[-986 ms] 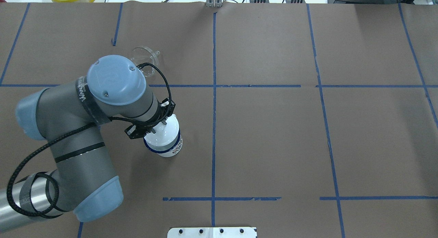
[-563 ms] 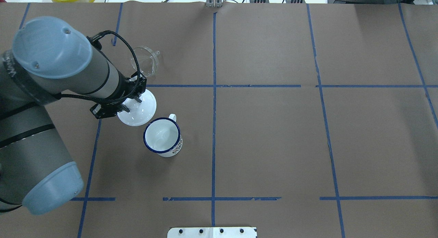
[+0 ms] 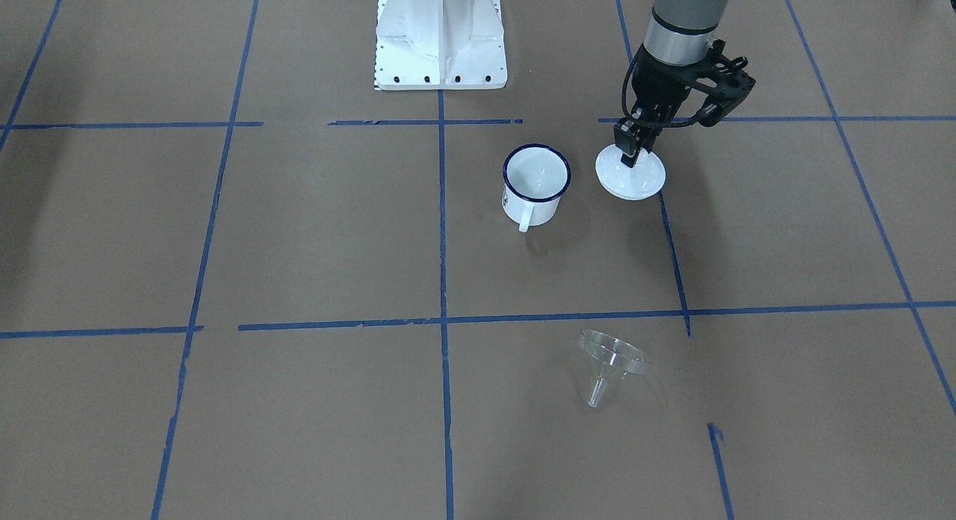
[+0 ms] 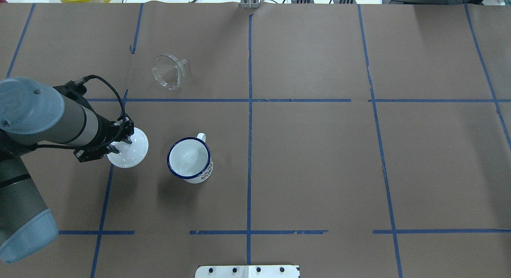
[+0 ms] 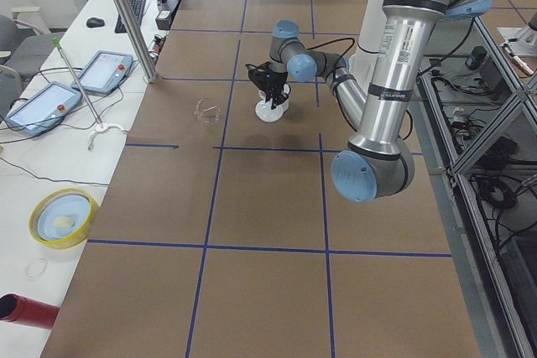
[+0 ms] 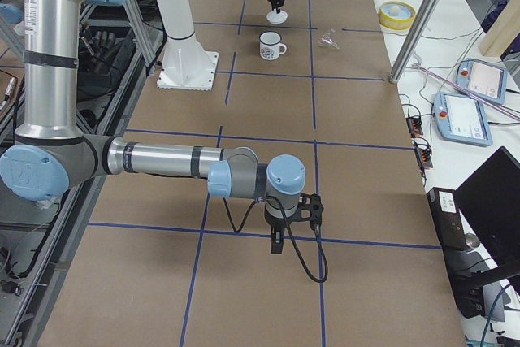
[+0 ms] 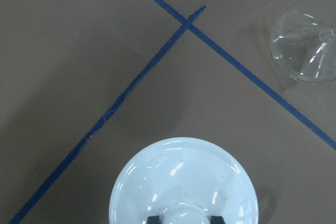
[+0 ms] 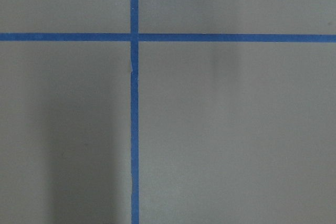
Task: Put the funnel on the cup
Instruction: 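Carry the lid beside the mug and lower it onto the table, then open the left gripper to release the lid and raise it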
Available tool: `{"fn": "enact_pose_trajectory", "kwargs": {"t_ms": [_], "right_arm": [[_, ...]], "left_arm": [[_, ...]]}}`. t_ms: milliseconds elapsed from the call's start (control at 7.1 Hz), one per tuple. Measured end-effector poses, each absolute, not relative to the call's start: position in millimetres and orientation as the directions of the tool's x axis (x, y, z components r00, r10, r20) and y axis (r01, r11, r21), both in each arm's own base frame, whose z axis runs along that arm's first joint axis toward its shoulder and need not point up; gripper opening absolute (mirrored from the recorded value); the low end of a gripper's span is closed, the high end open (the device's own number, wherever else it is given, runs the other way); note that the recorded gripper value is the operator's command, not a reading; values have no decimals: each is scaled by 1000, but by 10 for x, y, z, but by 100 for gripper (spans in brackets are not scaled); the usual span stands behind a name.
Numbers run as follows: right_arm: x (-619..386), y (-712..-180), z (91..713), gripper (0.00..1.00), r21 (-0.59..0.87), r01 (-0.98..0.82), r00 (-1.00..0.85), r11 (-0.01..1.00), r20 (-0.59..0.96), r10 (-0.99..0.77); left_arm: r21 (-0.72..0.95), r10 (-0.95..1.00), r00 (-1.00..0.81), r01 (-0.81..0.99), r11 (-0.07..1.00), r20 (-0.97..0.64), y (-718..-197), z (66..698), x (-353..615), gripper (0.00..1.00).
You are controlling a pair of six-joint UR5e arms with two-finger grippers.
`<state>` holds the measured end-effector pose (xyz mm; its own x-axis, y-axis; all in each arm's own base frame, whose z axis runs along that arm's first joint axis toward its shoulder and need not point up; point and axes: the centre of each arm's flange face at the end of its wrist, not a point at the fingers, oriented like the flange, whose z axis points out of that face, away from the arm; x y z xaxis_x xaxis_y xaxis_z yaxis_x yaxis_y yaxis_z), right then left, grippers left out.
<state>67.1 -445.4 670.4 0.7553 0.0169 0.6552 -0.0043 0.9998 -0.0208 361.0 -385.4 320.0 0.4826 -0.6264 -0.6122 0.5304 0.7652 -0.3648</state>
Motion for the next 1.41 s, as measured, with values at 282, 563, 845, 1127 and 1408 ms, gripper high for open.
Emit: {"fn": "enact_pose_trajectory", "kwargs": {"t_ms": [282, 563, 845, 1127, 1408], "right_arm": [[671, -4453, 6704, 100, -21, -4, 755, 1000, 655, 17], [671, -4453, 6707, 100, -21, -4, 755, 1000, 655, 17], [671, -4453, 6707, 100, -21, -4, 755, 1000, 655, 17], [672, -4453, 6707, 100, -22, -4, 755, 1000, 655, 17], [672, -4453, 6708, 100, -22, -4, 755, 1000, 655, 17]], "left_arm": [[-382, -624, 521, 503, 776, -582, -3675, 3503, 3915, 0], [-405, -624, 550, 477, 780, -555, -3563, 3632, 4069, 10], [-412, -615, 567, 457, 788, -548, -3492, 3710, 4183, 90], [-410, -610, 568, 452, 792, -552, -3499, 3737, 4200, 97], [-407, -611, 551, 457, 791, -569, -3548, 3663, 4099, 97]]}}
